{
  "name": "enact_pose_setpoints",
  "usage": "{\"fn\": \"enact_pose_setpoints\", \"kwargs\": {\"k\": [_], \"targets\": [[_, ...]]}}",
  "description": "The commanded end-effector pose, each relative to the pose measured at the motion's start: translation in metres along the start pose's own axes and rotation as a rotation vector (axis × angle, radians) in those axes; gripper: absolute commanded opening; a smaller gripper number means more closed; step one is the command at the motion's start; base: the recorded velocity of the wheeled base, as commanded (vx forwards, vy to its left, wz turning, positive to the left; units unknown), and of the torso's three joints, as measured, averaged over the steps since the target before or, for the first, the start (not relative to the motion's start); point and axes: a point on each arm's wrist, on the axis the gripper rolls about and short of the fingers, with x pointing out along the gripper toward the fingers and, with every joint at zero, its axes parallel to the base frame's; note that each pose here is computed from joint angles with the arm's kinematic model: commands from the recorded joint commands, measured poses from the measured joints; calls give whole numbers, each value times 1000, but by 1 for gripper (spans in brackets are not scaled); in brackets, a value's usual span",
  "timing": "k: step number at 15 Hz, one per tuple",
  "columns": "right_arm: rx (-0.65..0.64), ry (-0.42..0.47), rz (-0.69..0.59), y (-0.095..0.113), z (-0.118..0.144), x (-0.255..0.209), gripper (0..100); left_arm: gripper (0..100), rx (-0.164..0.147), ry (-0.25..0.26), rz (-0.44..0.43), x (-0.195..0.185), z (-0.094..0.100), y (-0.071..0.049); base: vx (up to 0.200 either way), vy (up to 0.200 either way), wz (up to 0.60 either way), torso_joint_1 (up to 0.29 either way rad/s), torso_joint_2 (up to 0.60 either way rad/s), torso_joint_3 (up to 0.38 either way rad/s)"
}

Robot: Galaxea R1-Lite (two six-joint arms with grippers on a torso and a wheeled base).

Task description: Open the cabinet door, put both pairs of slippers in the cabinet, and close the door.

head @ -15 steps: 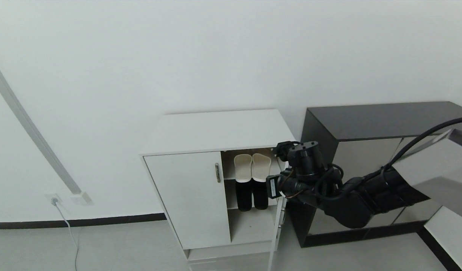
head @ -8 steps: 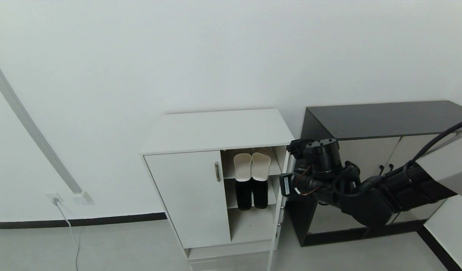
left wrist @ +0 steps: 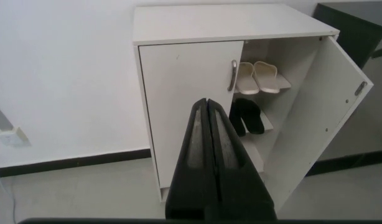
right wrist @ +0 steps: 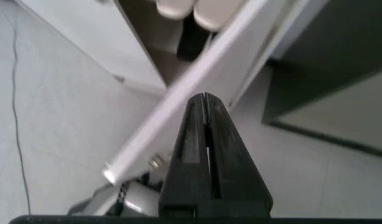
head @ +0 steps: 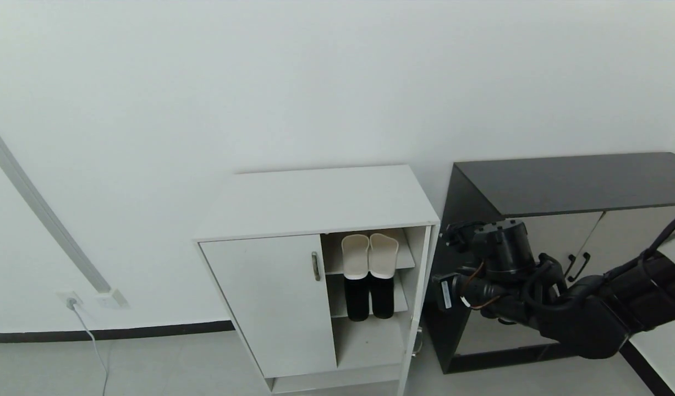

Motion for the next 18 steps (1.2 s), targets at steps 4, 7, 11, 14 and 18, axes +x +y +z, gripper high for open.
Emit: {"fn": "enact_pose_setpoints", "kwargs": {"k": [4, 7, 11, 14, 18], "targets": [[-3, 39, -1, -1, -20, 23, 0, 0, 1, 1, 0, 0, 0, 0, 0, 0, 0, 0, 0, 0], [-2, 56, -7, -3, -25, 36, 0, 0, 1, 1, 0, 0, 0, 0, 0, 0, 0, 0, 0, 0], [4, 38, -5, -1, -20, 49, 0, 0, 0, 1, 0, 0, 0, 0, 0, 0, 0, 0, 0, 0], [12, 21, -3, 1, -17, 58, 0, 0, 0, 1, 0, 0, 0, 0, 0, 0, 0, 0, 0, 0], [24, -40, -9, -2, -22, 83, 0, 0, 0, 1, 2, 0, 0, 0, 0, 0, 0, 0, 0, 0]]}}
